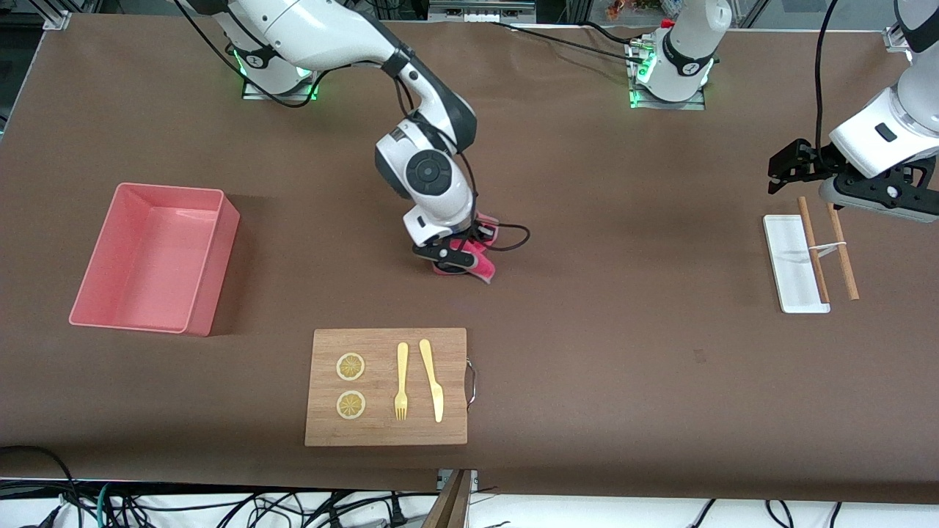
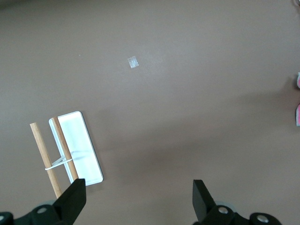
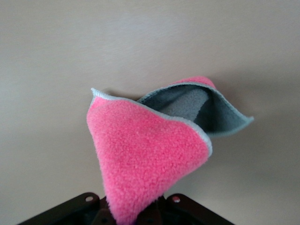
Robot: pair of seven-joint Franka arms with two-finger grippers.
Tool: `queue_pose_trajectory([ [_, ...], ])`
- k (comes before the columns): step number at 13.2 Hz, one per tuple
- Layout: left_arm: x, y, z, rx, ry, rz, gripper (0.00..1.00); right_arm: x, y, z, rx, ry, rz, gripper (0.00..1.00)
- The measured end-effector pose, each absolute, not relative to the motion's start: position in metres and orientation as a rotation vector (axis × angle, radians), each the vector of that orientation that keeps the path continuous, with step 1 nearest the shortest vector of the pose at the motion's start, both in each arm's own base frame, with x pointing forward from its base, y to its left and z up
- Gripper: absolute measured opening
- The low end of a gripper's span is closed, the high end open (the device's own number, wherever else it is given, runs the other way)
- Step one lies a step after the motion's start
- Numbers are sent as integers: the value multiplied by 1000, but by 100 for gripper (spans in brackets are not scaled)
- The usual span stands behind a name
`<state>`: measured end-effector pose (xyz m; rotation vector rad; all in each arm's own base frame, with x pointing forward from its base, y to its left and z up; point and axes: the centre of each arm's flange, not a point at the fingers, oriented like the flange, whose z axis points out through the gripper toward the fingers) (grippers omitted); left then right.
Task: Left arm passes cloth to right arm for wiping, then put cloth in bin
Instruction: 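Wipe the table with the cloth using the right gripper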
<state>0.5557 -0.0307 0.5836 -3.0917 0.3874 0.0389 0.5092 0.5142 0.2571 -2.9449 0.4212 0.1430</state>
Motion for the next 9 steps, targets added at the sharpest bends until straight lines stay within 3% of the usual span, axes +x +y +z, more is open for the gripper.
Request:
queue_pose_trajectory([
  [4, 556, -31, 584, -3092, 388, 39, 100, 536, 499, 288, -2896, 544, 252, 2],
  [9, 555, -31, 583, -3092, 388, 47, 100, 550, 420, 237, -2937, 729, 400, 2],
])
